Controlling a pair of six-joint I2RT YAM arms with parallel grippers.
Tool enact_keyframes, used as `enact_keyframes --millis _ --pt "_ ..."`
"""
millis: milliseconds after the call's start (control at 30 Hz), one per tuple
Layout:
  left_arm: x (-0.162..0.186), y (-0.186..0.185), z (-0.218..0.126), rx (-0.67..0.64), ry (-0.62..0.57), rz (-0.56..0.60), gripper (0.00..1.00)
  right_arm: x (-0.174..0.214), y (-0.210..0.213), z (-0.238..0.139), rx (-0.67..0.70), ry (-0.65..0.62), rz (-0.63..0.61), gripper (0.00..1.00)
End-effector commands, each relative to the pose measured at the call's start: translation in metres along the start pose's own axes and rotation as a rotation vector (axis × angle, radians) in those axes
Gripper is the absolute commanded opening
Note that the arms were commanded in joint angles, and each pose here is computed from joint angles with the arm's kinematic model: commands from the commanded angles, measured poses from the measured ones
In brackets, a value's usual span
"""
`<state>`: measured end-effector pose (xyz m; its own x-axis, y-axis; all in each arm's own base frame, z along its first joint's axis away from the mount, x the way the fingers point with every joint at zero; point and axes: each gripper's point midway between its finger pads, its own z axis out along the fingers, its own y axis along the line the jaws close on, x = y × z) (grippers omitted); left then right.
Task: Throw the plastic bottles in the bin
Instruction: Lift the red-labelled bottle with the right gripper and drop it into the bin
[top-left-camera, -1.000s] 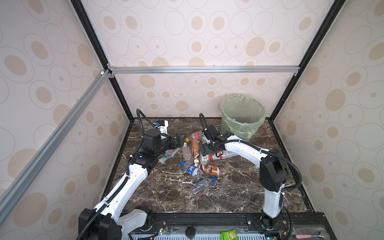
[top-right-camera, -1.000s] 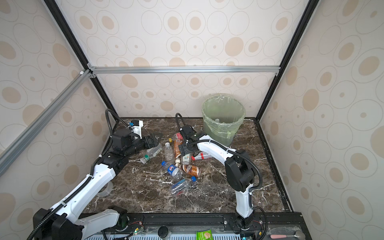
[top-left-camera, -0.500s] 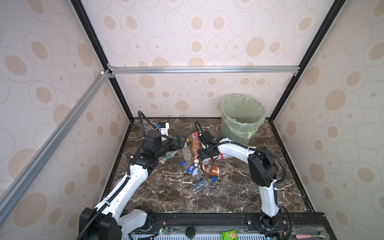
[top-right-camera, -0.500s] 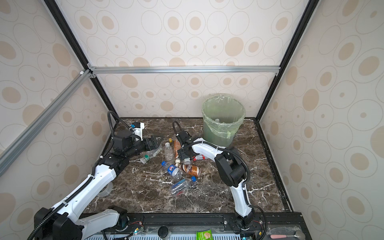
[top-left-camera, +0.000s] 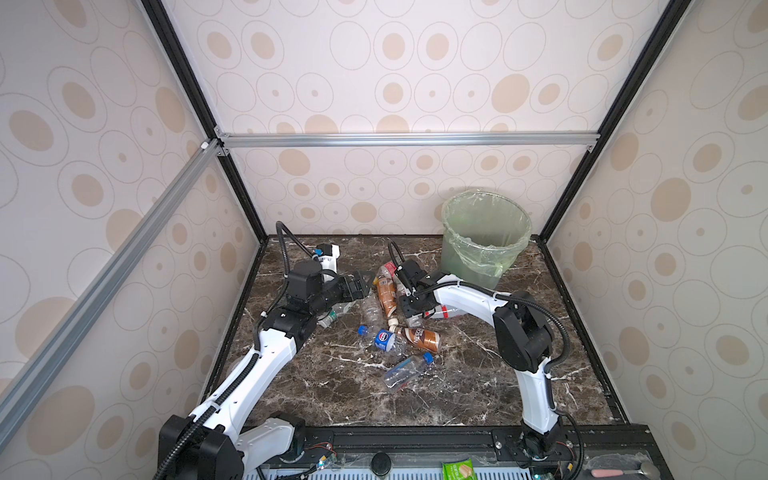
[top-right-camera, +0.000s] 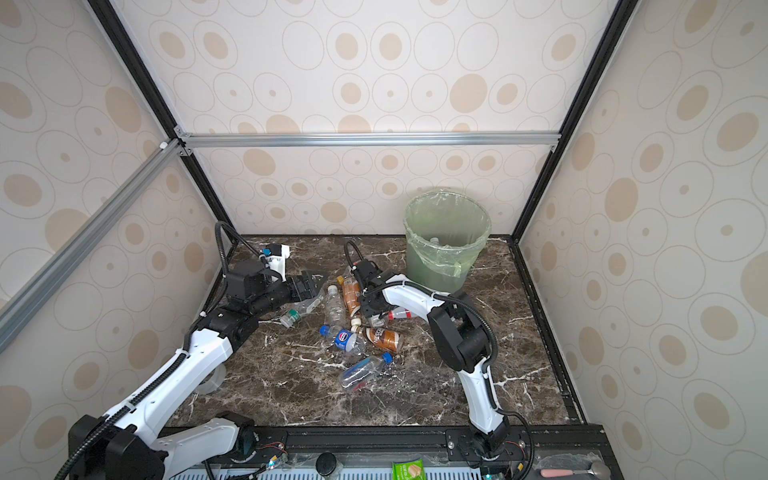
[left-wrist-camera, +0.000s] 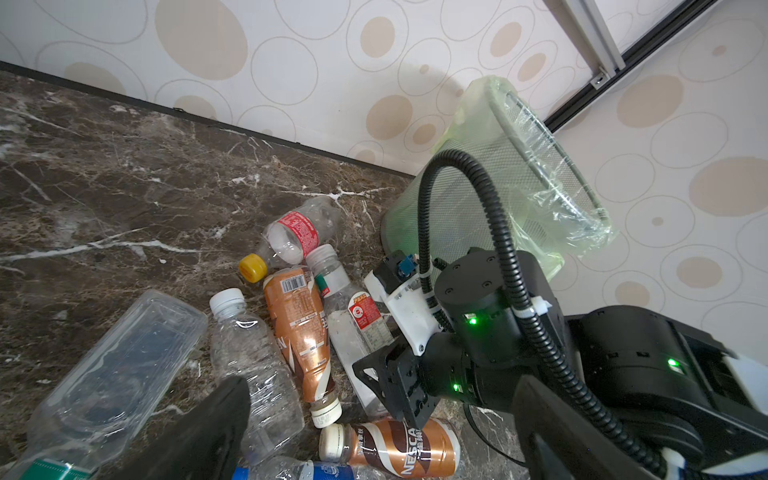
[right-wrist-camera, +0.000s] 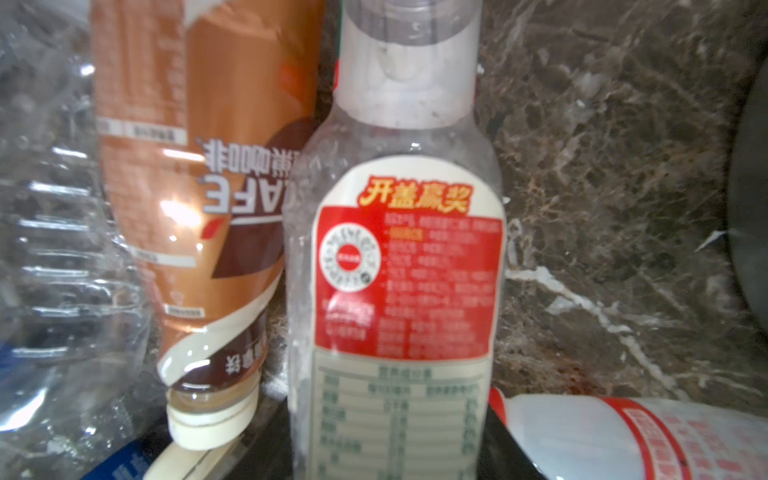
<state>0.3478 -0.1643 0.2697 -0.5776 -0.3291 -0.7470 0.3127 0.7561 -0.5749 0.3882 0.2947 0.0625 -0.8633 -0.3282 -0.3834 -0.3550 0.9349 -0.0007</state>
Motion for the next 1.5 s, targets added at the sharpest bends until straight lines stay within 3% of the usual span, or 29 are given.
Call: enact_keyframes --millis 0,200,467,633,767,900,1000,1100,1367,1467 --pt "-0.018 -0.021 -0.009 0.088 -0.06 0.02 0.99 -0.028 -0.012 -0.047 0.025 -0.097 0.011 0.48" --pt "-0.032 -0.047 -0.016 0.204 -0.106 0.042 0.99 -0.072 -0.021 -0.133 0.039 -0.273 -0.006 0.47" --pt "-0.05 -0.083 -0.027 0.328 -0.173 0.095 0.99 -0.132 -0.048 -0.29 0.091 -0.631 -0.001 0.46" --pt "-0.05 -0.103 -0.026 0.373 -0.177 0.135 0.99 -0.144 -0.078 -0.393 0.198 -0.897 0.025 0.45" --pt "-0.047 -0.101 -0.019 0.361 -0.165 0.139 0.99 -0.139 -0.113 -0.451 0.317 -1.069 0.077 0.45" --pt "-0.043 -0.096 -0.012 0.346 -0.152 0.13 0.99 -0.135 -0.167 -0.427 0.346 -1.01 0.196 0.45" --pt "-0.041 -0.094 -0.009 0.342 -0.144 0.123 0.99 -0.133 -0.208 -0.359 0.342 -0.827 0.28 0.48" --pt "-0.04 -0.092 -0.006 0.334 -0.139 0.118 0.99 -0.131 -0.219 -0.317 0.345 -0.683 0.289 0.63" --pt "-0.035 -0.087 0.002 0.32 -0.12 0.111 0.99 -0.128 -0.215 -0.353 0.332 -0.778 0.277 0.99" --pt "-0.034 -0.086 0.005 0.32 -0.115 0.107 0.99 -0.121 -0.208 -0.354 0.321 -0.765 0.259 0.99"
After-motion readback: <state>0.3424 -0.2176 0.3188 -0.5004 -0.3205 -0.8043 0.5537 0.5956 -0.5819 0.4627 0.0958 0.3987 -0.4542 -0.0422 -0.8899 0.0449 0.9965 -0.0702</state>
